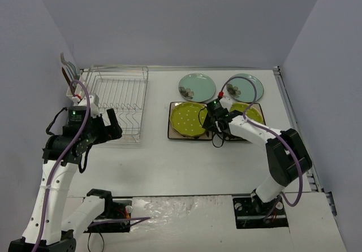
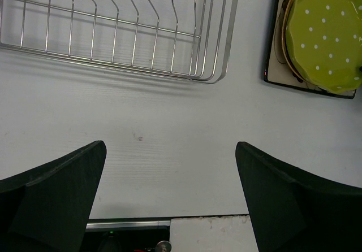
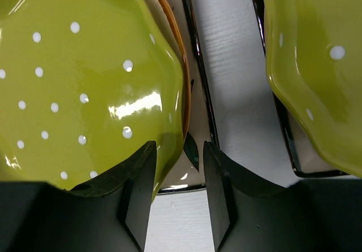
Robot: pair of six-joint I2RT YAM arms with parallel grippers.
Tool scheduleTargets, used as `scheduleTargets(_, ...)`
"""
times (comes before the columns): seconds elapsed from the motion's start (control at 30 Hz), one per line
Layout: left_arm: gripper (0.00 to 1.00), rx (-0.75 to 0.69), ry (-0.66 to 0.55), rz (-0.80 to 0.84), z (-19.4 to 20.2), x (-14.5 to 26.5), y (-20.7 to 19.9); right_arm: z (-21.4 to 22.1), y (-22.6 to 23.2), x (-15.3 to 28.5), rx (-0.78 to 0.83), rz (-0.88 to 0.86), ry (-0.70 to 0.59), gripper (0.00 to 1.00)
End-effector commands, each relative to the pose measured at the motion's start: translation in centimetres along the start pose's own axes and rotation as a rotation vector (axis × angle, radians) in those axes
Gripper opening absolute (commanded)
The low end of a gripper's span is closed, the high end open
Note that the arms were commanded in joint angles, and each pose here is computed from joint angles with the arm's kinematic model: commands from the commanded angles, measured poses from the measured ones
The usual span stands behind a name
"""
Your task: Load the plates into the dish rack
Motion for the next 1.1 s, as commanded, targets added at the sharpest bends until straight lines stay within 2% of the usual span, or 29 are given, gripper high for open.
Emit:
scheduleTargets(0.0,0.97,0.001,-0.046,0.044,-1.3,0.2,-0.9,-3.3,1.5,0.1,-0.037,0.000,-0.120,0.35)
scheduleTargets(0.33,0.97,-0.027,-0.012,0.042,-0.9,-0.4,-0.8,-3.3,1.6,-1.4,-0.024,0.036,-0.117,0.28)
scheduleTargets(0.43,0.97,-0.025,-0.008,0.046,-0.9,-0.6,-0.9,-3.5,1.5,-1.6,-0.019,0.046,-0.126,0.22)
scheduleTargets(0.67,0.97,0.009,0.011,0.073,-0.6,-1.2,-1.3,-4.2,1.5,-1.2,-0.006,0.048,-0.148,0.01)
scheduleTargets(0.9,0.97,0.137,0.050,0.160,0.1,-2.2,-3.2,-5.8,2.1,1.3,-0.026,0.000,-0.191,0.00)
scheduleTargets(1.07,0.97,0.220,0.081,0.226,0.6,-3.4,-6.3,-7.0,2.6,3.7,-0.063,-0.042,-0.210,0.00)
Point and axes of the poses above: each gripper's point midway between its finger pads, its own x axis back along the fingers, its own y axis along the line the jaws close on, z = x × y, the point moved 4 cm from there along x, back along the fingers, and after that the axes turned 8 degrees about x, right-handed, at the moved point
